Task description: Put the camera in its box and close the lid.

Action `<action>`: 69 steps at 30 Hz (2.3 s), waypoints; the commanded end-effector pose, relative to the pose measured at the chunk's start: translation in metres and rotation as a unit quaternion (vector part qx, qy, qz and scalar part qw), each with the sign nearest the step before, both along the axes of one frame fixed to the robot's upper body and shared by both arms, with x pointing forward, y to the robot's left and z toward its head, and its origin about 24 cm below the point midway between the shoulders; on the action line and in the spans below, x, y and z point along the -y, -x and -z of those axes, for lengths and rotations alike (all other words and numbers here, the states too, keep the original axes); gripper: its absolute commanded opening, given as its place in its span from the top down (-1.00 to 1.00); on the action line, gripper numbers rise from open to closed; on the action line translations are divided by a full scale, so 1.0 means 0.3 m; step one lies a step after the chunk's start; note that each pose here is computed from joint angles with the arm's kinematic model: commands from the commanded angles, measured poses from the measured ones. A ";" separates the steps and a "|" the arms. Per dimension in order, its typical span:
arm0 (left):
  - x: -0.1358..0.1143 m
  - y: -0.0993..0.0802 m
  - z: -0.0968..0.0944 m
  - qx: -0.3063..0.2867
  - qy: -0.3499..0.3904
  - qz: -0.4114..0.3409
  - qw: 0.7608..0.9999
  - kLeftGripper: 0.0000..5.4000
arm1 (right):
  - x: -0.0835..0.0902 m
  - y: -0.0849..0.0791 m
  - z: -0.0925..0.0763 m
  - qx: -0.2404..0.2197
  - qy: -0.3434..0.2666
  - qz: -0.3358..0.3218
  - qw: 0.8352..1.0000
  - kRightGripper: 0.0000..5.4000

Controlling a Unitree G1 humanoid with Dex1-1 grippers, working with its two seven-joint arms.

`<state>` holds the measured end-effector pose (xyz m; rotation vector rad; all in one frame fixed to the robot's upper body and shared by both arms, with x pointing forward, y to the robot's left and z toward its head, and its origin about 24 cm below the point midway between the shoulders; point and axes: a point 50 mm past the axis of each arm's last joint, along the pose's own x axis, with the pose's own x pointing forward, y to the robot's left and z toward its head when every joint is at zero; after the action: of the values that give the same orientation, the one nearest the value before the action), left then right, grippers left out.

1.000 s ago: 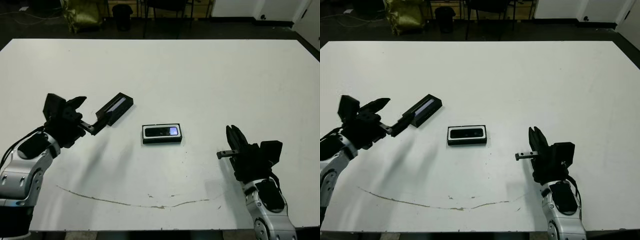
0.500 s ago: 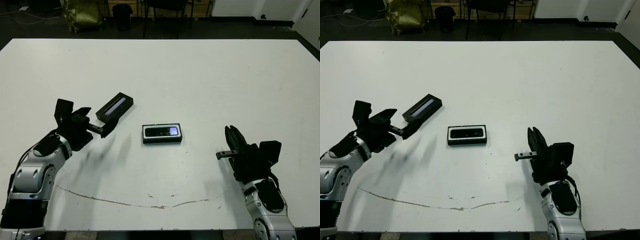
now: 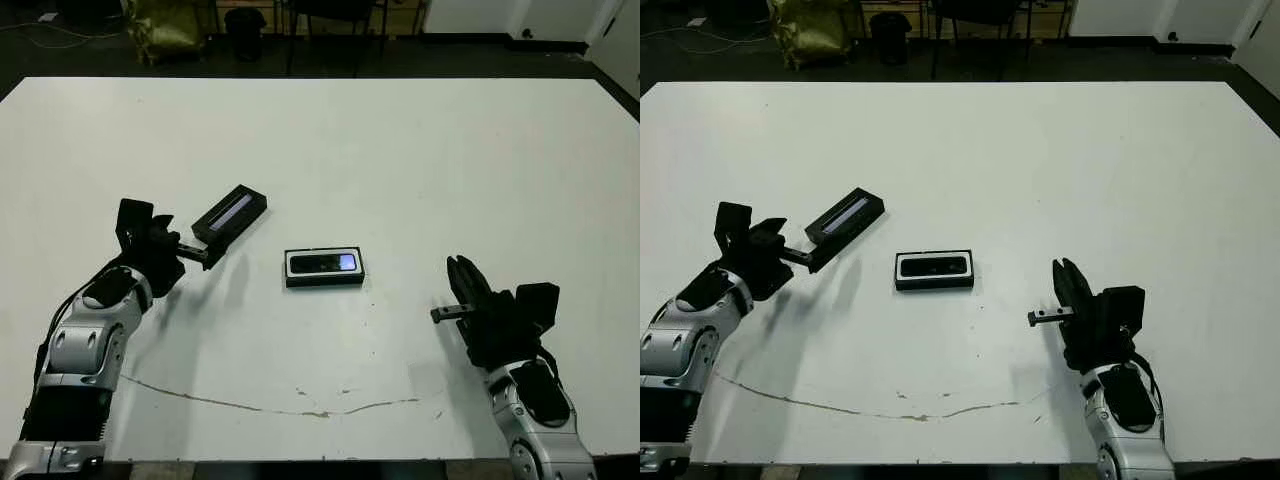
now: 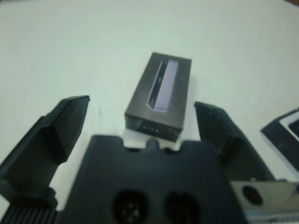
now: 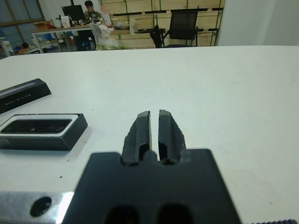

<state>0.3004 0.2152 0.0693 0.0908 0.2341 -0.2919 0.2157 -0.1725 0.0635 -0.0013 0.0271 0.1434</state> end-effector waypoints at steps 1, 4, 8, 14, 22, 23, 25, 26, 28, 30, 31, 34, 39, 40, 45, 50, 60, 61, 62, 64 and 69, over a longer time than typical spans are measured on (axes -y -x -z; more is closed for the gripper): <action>-0.016 -0.005 0.018 -0.020 -0.010 0.002 1.000 -0.99 | 0.005 0.012 0.013 -0.022 0.008 0.007 1.000 1.00; -0.021 -0.013 0.021 -0.026 -0.031 0.018 0.999 -0.99 | 0.003 0.015 0.010 -0.027 0.012 0.009 1.000 1.00; -0.025 -0.019 0.023 -0.032 -0.036 0.038 0.998 -0.99 | 0.004 0.016 0.010 -0.027 0.014 0.010 0.999 1.00; -0.021 -0.026 0.027 -0.037 -0.037 0.059 0.997 -0.99 | -0.001 0.020 0.008 -0.037 0.007 0.016 0.999 1.00; -0.011 -0.032 0.041 -0.049 -0.019 0.059 0.997 -0.99 | 0.001 0.023 0.011 -0.039 0.012 0.019 0.999 1.00; -0.009 -0.034 0.042 -0.050 -0.018 0.060 0.997 -0.99 | 0.000 0.023 0.011 -0.040 0.007 0.018 0.999 1.00; -0.004 -0.035 0.044 -0.049 -0.023 0.062 0.997 -0.99 | 0.000 0.024 0.012 -0.039 0.005 0.017 0.999 1.00; -0.002 -0.035 0.045 -0.046 -0.030 0.063 0.996 -0.99 | 0.001 0.024 0.012 -0.038 0.007 0.019 0.999 1.00; 0.002 -0.035 0.050 -0.045 -0.034 0.065 0.996 -0.99 | 0.001 0.023 0.015 -0.036 0.008 0.019 0.999 1.00; 0.005 -0.036 0.058 -0.045 -0.040 0.066 0.996 -0.99 | 0.001 0.025 0.015 -0.035 0.007 0.018 0.999 1.00; 0.006 -0.038 0.062 -0.044 -0.047 0.067 0.996 -0.99 | 0.001 0.026 0.015 -0.037 0.006 0.020 0.999 1.00; 0.007 -0.042 0.073 -0.039 -0.070 0.069 0.994 -0.99 | 0.000 0.027 0.014 -0.039 0.004 0.021 0.999 1.00; 0.005 -0.049 0.093 -0.052 -0.068 0.065 0.994 -0.99 | -0.001 0.028 0.015 -0.042 -0.010 0.022 0.999 1.00; 0.006 -0.049 0.095 -0.052 -0.076 0.066 0.994 -0.99 | -0.001 0.028 0.015 -0.042 -0.011 0.022 0.999 1.00; 0.005 -0.051 0.101 -0.055 -0.096 0.074 0.991 -0.99 | 0.000 0.028 0.015 -0.045 -0.015 0.021 0.999 1.00; 0.006 -0.049 0.104 -0.053 -0.108 0.055 0.991 -0.99 | -0.001 0.030 0.013 -0.051 -0.018 0.024 0.998 1.00; 0.009 -0.039 0.112 -0.082 -0.040 0.035 0.995 -0.31 | -0.002 0.031 0.006 -0.055 -0.018 0.028 0.998 1.00; 0.007 -0.039 0.112 -0.085 -0.035 0.042 0.995 -0.23 | -0.002 0.032 0.005 -0.054 -0.020 0.027 0.998 1.00; 0.005 -0.039 0.113 -0.090 -0.031 0.050 0.994 -0.12 | -0.002 0.032 0.004 -0.053 -0.021 0.028 0.998 1.00; 0.001 -0.040 0.112 -0.105 -0.019 0.067 0.992 0.02 | -0.001 0.033 0.004 -0.052 -0.025 0.028 0.998 1.00; -0.009 -0.043 0.103 -0.161 -0.006 0.113 0.980 0.11 | -0.002 0.035 -0.001 -0.052 -0.029 0.031 0.998 1.00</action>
<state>0.3221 0.2144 0.0560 0.0985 0.4281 -0.5121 0.2080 -0.1694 0.0683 0.0634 0.0945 0.0962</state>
